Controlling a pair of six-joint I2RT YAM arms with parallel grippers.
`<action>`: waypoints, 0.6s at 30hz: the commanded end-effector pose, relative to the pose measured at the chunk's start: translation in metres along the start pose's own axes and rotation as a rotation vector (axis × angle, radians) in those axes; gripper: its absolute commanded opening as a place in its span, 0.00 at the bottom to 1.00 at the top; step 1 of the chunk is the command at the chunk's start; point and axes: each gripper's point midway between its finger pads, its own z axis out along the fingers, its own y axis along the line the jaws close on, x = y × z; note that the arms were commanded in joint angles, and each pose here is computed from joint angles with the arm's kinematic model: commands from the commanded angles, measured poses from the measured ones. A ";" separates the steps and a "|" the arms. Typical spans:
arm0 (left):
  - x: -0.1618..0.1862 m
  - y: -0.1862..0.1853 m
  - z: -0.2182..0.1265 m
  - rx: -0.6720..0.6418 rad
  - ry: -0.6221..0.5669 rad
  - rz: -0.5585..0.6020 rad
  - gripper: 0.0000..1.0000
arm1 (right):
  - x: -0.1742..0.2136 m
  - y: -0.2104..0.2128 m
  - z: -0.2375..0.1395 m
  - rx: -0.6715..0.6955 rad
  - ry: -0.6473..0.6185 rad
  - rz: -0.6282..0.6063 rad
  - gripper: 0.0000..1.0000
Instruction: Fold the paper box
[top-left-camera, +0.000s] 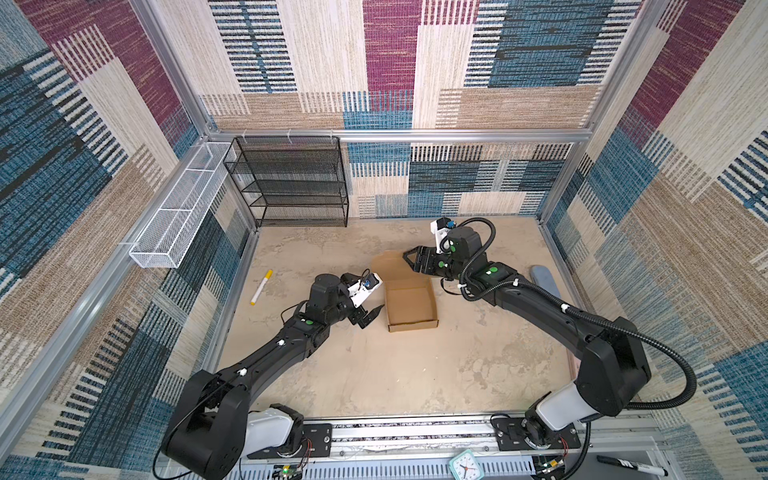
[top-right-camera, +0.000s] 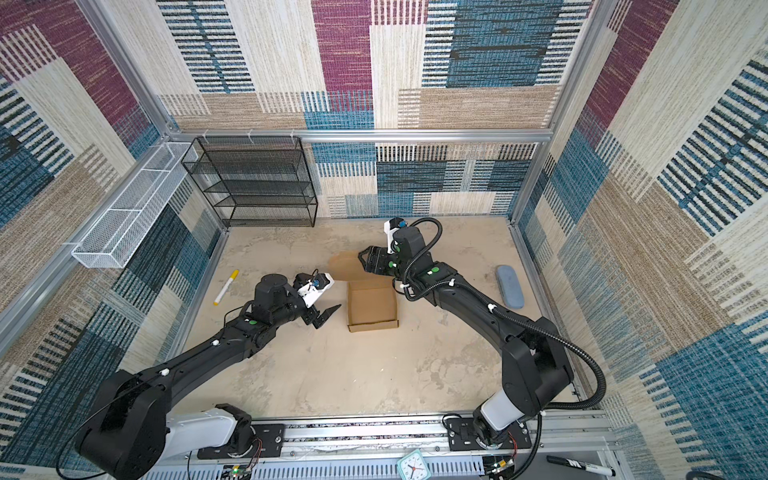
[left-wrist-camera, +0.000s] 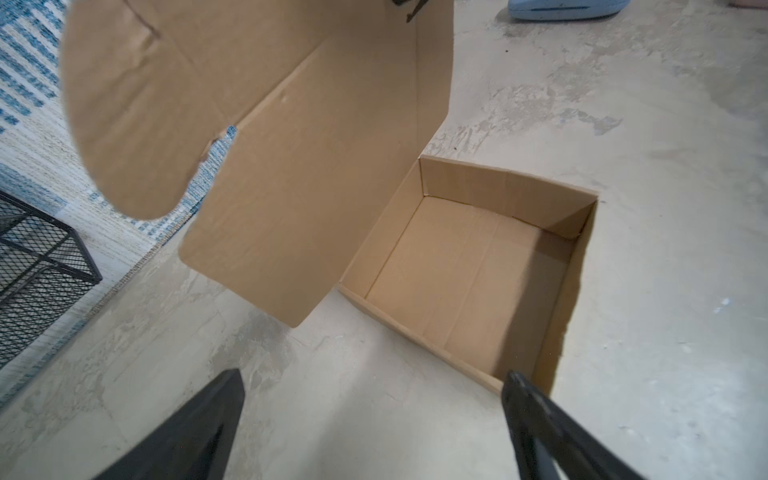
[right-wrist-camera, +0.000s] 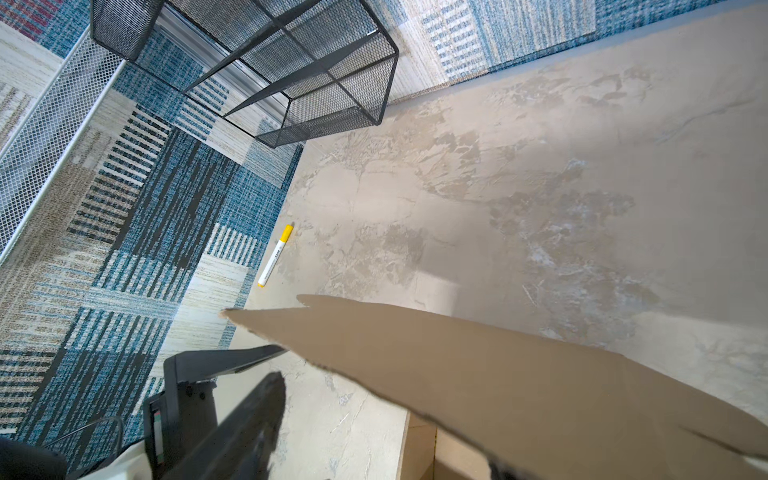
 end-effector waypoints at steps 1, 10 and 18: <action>-0.018 0.017 0.001 -0.026 -0.104 0.076 0.99 | -0.007 0.005 0.000 -0.027 -0.020 -0.016 0.75; -0.020 0.026 0.020 0.034 -0.104 0.102 1.00 | -0.013 -0.001 -0.001 -0.037 -0.026 -0.011 0.75; -0.031 0.022 0.028 0.100 -0.150 0.029 0.96 | -0.012 -0.006 0.002 -0.041 -0.023 -0.003 0.75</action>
